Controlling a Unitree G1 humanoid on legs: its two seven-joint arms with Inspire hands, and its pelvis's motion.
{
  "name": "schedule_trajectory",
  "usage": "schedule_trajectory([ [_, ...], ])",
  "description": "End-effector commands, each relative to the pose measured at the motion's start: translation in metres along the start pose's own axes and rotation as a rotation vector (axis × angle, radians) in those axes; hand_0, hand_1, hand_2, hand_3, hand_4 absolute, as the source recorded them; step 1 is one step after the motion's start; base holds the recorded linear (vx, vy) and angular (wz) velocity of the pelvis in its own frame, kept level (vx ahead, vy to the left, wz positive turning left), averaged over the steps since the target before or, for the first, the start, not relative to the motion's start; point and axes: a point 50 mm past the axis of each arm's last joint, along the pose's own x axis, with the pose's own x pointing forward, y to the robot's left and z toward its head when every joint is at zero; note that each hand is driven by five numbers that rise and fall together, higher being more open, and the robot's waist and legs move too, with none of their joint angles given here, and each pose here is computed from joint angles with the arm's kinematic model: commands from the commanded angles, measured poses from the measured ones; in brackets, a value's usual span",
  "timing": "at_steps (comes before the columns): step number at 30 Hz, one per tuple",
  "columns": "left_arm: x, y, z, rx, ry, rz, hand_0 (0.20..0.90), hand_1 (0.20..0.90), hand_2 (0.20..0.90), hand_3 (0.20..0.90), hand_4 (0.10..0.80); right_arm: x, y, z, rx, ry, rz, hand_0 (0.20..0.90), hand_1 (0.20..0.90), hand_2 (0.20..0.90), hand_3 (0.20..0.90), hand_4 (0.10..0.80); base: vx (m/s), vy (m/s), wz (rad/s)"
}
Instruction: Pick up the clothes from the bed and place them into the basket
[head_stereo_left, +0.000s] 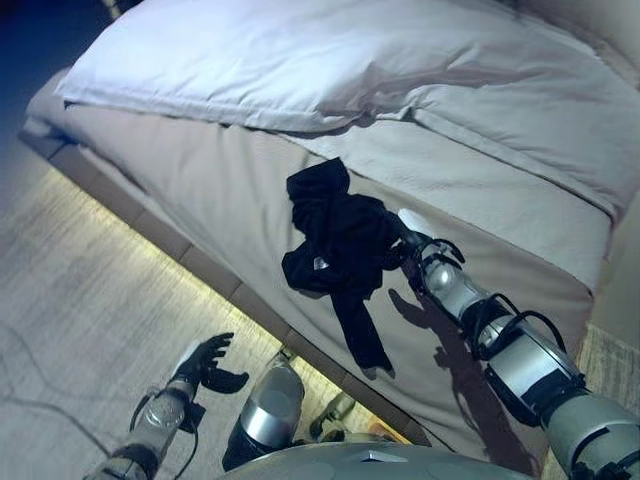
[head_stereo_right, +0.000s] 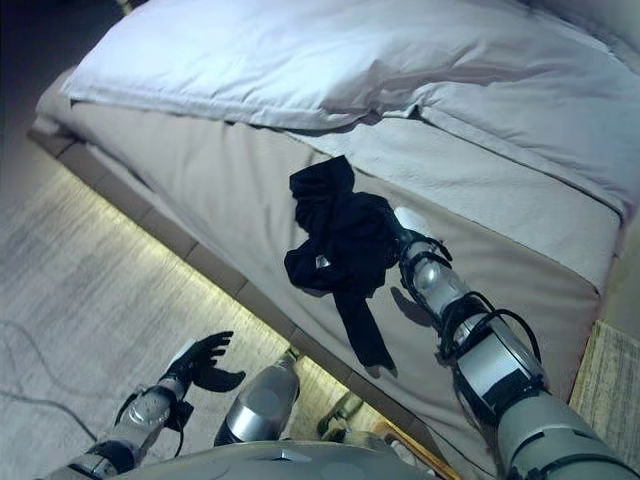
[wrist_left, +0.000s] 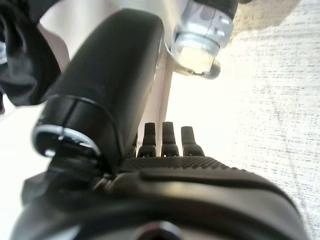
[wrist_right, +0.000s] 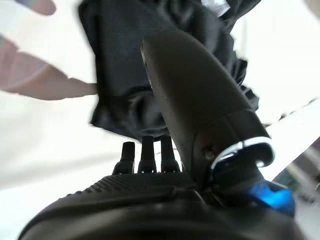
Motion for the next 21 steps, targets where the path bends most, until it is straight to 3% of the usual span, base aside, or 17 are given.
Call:
schedule_trajectory([
  [1, -0.005, 0.025, 0.007, -0.007, -0.086, 0.05, 0.9, 0.9, 0.9, 0.9, 0.8, 0.011, -0.04, 0.019, -0.115, -0.029, -0.101, 0.9, 0.9, 0.9, 0.9, 0.8, 0.036, -0.125, 0.12],
  [10, -0.003, 0.037, 0.036, -0.066, -0.225, 0.12, 0.9, 0.9, 0.9, 0.9, 0.8, 0.015, -0.071, -0.005, -0.207, 0.245, -0.09, 0.9, 0.9, 0.9, 0.9, 0.8, -0.065, -0.031, 0.1],
  [19, -0.002, 0.037, 0.056, -0.101, -0.288, 0.11, 0.9, 0.9, 0.9, 0.9, 0.8, 0.018, -0.091, 0.004, -0.111, 0.182, -0.145, 0.9, 0.9, 0.9, 0.9, 0.8, -0.064, 0.039, 0.05],
  [21, -0.003, 0.038, 0.054, -0.099, -0.277, 0.115, 0.9, 0.9, 0.9, 0.9, 0.8, 0.018, -0.096, 0.005, -0.057, 0.174, -0.176, 0.58, 0.58, 0.58, 0.527, 0.427, -0.015, -0.009, -0.08],
])
